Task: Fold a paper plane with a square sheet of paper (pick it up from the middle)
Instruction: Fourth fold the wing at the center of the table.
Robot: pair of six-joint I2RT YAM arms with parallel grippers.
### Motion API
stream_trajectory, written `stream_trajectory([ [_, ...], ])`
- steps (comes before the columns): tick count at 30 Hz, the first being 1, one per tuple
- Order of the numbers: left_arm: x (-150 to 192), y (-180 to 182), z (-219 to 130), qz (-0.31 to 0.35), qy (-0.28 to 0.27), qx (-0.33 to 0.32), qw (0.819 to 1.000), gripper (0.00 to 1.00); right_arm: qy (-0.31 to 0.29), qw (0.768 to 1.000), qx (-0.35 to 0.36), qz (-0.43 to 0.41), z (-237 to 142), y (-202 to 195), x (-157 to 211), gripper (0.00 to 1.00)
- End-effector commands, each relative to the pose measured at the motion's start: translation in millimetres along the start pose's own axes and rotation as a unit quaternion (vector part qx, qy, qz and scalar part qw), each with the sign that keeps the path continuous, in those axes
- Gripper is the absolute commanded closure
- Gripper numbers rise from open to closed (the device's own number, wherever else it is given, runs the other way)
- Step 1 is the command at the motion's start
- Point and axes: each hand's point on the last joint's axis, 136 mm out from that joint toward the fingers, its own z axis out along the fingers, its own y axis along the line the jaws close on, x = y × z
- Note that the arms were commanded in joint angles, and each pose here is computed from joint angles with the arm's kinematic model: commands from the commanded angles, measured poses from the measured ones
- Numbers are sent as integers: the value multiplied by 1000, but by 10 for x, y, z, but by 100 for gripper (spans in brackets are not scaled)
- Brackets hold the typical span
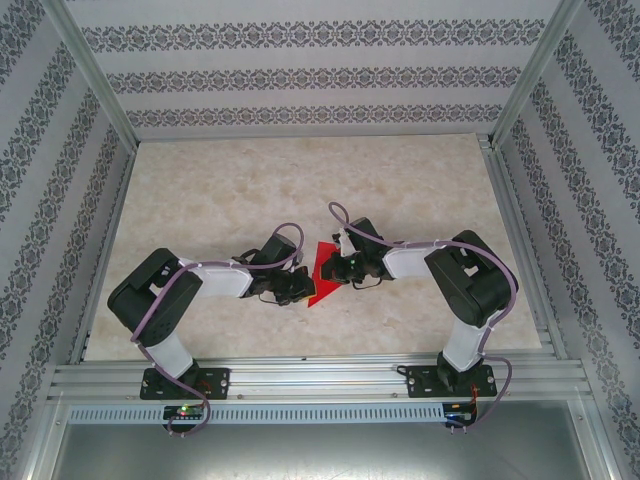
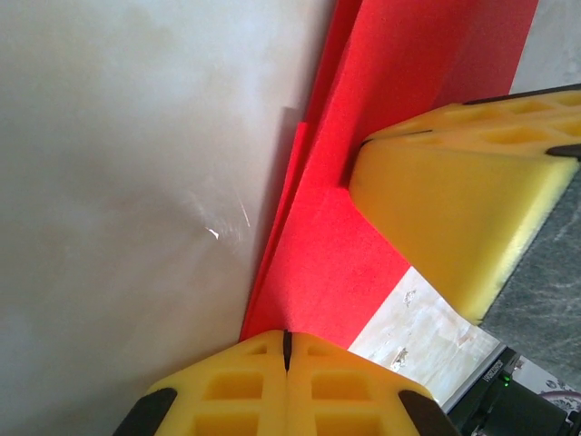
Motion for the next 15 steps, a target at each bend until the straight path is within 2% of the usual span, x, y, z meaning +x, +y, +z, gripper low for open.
stream_trajectory([
  [1, 174, 266, 29, -5, 26, -45, 999, 100, -8, 999, -7, -30, -33, 55, 36, 96],
  [8, 165, 276, 41, -1, 27, -51, 998, 100, 13, 999, -3, -42, 56, 72, 125, 95],
  [15, 201, 352, 23, -5, 33, -66, 997, 100, -7, 999, 45, 6, -19, -350, -166, 96],
])
